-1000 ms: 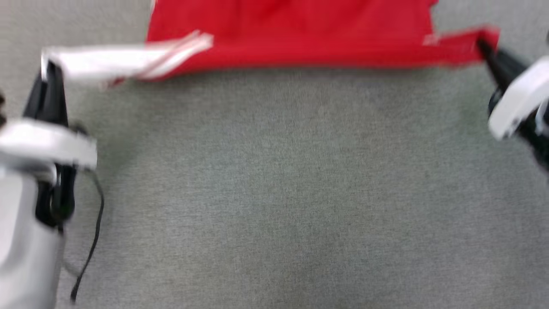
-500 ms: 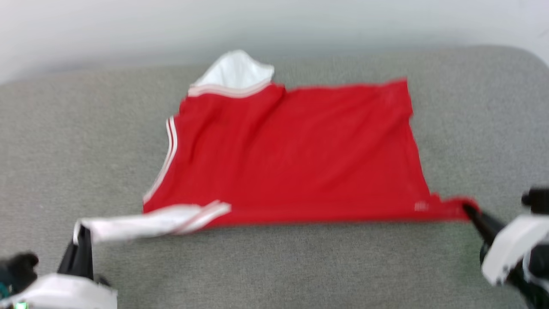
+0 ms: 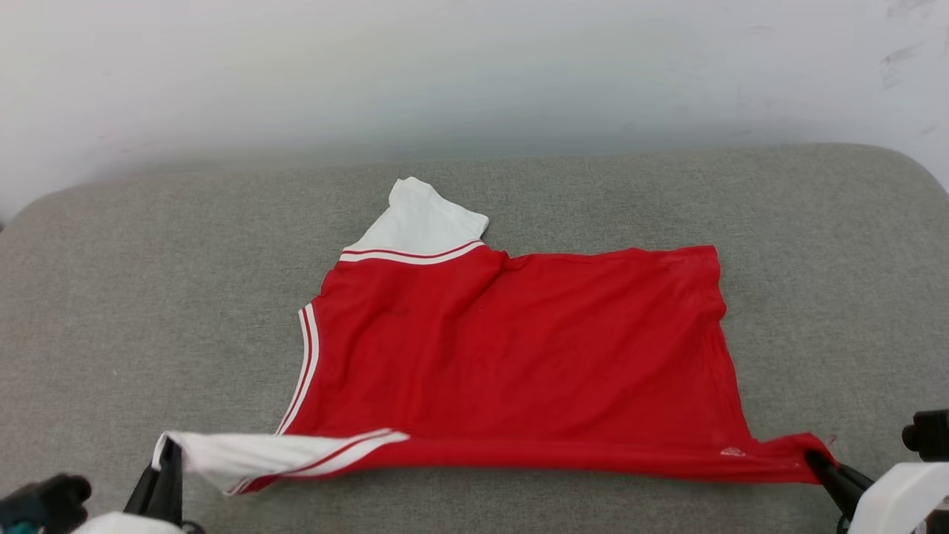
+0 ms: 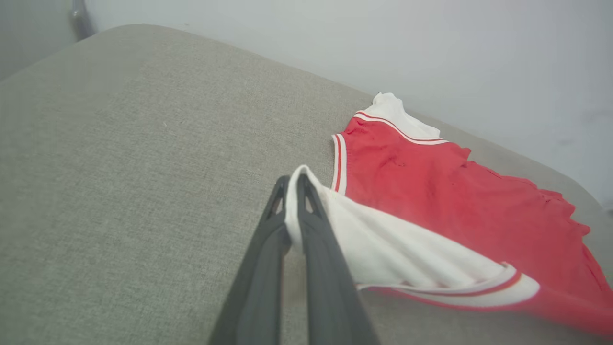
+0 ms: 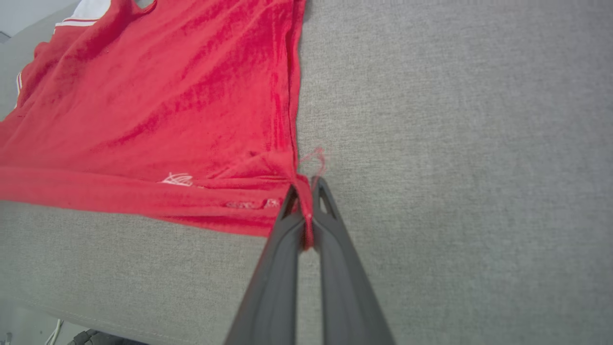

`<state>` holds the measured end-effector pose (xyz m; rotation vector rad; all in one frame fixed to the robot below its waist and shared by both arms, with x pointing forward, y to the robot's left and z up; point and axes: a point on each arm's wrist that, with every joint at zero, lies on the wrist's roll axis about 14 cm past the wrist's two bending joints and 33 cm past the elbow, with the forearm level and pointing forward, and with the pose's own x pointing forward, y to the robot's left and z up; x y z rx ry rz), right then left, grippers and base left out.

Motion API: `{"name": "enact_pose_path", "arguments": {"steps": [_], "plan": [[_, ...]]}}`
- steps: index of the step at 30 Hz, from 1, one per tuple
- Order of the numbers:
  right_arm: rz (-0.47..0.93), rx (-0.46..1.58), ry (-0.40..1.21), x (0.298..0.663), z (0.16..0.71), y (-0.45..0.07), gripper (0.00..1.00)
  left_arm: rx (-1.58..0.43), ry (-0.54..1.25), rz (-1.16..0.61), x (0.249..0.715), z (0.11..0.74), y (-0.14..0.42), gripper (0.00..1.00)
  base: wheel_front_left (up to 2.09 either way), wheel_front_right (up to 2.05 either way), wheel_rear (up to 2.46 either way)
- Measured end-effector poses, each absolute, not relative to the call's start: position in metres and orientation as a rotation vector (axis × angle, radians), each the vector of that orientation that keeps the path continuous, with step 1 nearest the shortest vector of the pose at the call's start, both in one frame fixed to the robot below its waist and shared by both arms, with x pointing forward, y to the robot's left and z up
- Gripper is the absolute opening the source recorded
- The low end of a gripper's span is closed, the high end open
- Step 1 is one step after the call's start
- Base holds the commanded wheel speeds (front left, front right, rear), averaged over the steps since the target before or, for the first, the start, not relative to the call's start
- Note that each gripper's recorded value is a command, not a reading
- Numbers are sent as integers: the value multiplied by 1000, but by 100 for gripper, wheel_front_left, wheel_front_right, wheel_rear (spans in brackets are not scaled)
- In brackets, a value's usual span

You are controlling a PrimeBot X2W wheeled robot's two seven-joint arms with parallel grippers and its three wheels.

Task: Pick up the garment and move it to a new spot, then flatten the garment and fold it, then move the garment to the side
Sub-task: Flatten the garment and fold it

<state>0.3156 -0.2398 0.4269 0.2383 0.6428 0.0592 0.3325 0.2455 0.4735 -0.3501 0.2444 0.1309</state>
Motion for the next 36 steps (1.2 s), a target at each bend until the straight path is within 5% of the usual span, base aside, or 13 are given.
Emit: {"name": "enact_pose_path", "arguments": {"steps": [10,22,23,24,25,28,36], "plan": [[120,187,644,365,438,-219,0,-327,242,-38,390,482,202,0,0,0,0],[167,142,774,400,386,-205,0,-324,439,-86,419,411,181,0,0,0,0],[169,133,780,401,381,-205,15,-328,463,-91,418,405,179,0,0,0,0],[171,131,788,400,377,-204,44,-335,484,-97,417,399,177,0,0,0,0],[170,135,787,400,375,-204,100,-339,501,-101,416,395,174,38,0,0,0],[173,141,764,402,373,-202,100,-356,515,-115,418,391,170,100,0,0,0],[188,128,598,403,394,-203,100,-344,467,-100,423,404,185,100,0,0,0]]}}
